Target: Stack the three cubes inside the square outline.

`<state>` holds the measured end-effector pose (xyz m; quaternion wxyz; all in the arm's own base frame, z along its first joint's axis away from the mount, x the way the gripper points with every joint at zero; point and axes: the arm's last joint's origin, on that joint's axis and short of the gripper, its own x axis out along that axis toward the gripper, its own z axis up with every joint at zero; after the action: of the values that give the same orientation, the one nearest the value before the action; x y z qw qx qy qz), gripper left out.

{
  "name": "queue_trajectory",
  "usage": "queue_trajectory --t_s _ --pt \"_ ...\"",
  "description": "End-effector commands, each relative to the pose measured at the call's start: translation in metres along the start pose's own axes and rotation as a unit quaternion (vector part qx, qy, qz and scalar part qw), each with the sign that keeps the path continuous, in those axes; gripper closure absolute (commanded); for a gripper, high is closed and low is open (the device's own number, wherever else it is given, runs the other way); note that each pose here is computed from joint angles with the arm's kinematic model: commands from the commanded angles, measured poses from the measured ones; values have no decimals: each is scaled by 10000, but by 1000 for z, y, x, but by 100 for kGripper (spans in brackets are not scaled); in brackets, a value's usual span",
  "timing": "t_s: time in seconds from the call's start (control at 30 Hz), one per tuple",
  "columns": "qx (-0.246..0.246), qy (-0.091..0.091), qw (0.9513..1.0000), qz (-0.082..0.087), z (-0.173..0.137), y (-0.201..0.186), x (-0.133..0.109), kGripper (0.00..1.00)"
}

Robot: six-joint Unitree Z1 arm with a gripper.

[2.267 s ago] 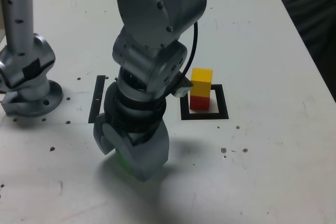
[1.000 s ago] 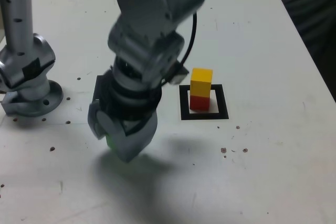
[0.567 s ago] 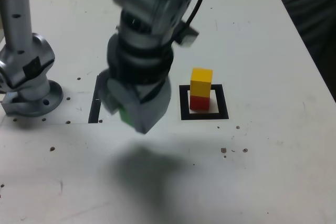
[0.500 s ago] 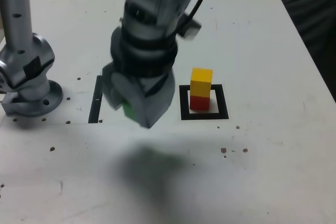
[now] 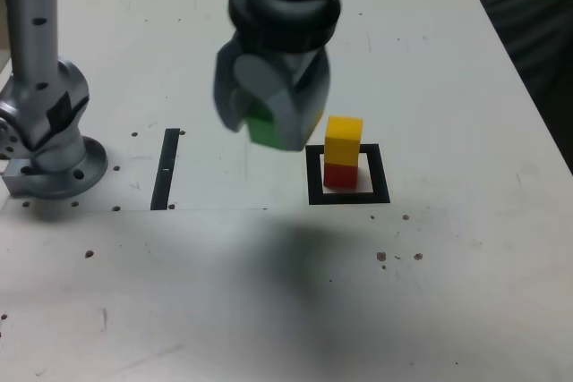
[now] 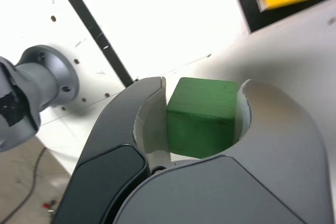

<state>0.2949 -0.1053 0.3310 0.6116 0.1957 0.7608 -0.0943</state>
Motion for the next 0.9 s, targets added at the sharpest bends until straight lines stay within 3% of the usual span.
queue_trajectory --t_s 0.0,0.4,0.87 --pt "-195 2 9998 -17 1 10 -2 75" --pt "-806 -93 9964 -224 18 55 1 75" --pt "-859 10 9955 -399 39 72 16 74"
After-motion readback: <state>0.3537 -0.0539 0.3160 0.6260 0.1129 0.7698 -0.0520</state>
